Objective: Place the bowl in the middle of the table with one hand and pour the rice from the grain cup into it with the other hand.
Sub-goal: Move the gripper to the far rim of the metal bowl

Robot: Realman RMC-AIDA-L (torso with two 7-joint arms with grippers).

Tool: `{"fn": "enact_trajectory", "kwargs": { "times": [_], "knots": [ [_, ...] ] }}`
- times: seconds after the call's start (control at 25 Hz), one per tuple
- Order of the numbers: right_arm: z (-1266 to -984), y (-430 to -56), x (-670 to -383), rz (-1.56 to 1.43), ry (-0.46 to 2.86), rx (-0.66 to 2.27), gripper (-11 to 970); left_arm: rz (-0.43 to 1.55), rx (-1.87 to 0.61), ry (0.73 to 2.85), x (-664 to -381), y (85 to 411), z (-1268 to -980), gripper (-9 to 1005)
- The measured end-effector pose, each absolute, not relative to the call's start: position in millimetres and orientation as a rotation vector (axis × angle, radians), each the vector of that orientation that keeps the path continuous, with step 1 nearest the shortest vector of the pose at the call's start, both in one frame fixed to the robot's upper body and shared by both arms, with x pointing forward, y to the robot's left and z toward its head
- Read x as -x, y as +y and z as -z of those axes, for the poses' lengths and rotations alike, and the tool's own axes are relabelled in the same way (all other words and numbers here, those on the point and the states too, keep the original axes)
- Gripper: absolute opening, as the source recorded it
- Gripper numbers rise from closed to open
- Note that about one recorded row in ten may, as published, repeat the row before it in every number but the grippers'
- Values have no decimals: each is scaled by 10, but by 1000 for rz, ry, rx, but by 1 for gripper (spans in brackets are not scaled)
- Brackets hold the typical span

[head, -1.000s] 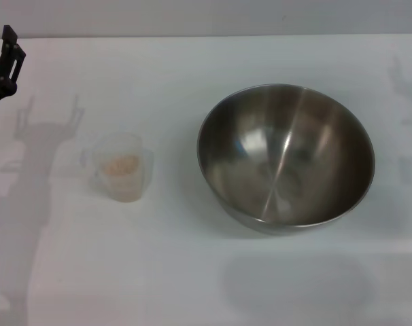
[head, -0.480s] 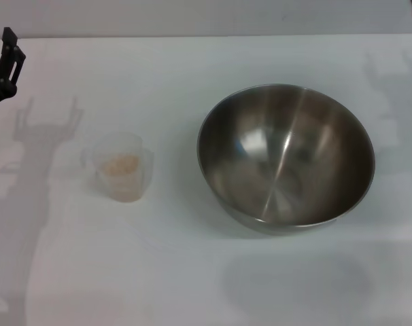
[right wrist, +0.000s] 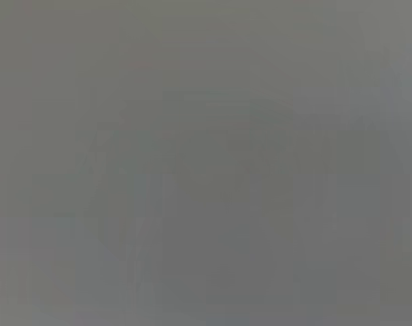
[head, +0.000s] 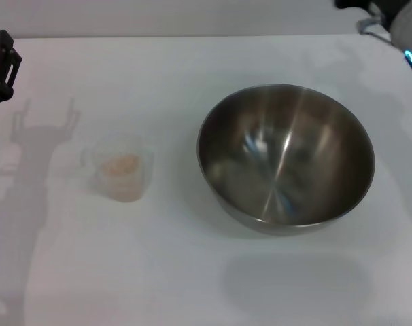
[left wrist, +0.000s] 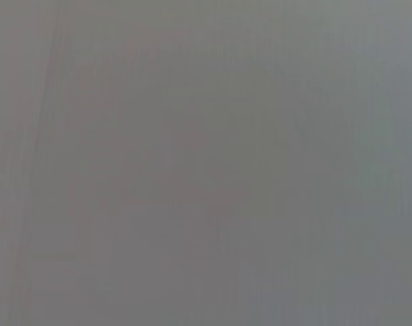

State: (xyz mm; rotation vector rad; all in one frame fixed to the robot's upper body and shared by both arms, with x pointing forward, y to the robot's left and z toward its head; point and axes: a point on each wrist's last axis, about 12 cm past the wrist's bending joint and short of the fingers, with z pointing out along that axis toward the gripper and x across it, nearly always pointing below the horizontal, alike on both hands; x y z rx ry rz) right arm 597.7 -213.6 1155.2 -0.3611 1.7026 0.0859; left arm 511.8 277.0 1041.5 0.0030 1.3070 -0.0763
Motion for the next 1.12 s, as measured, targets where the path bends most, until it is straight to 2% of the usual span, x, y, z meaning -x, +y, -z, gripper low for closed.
{"fn": "enact_trajectory", "kwargs": {
  "times": [0.2, 0.44, 0.6, 0.84, 1.12],
  "knots": [
    [-12043, -2001, -5910, -226, 1981, 478, 669, 77, -3, 1309, -5120, 2769, -10413, 843],
    [-12395, -2087, -5877, -278, 2260, 537, 660, 79, -5, 1309, -5131, 2762, -10418, 842],
    [-12405, -2183, -5959, -290, 2408, 544, 655, 82, -7, 1303, -5144, 2752, -10430, 842],
    [-12228, -2282, -6105, -313, 2577, 579, 646, 88, -10, 1297, -5169, 2734, -10447, 842],
    [-12047, -2299, -6144, -252, 2649, 652, 636, 97, -7, 1293, -5178, 2710, -10456, 842]
  ]
}}
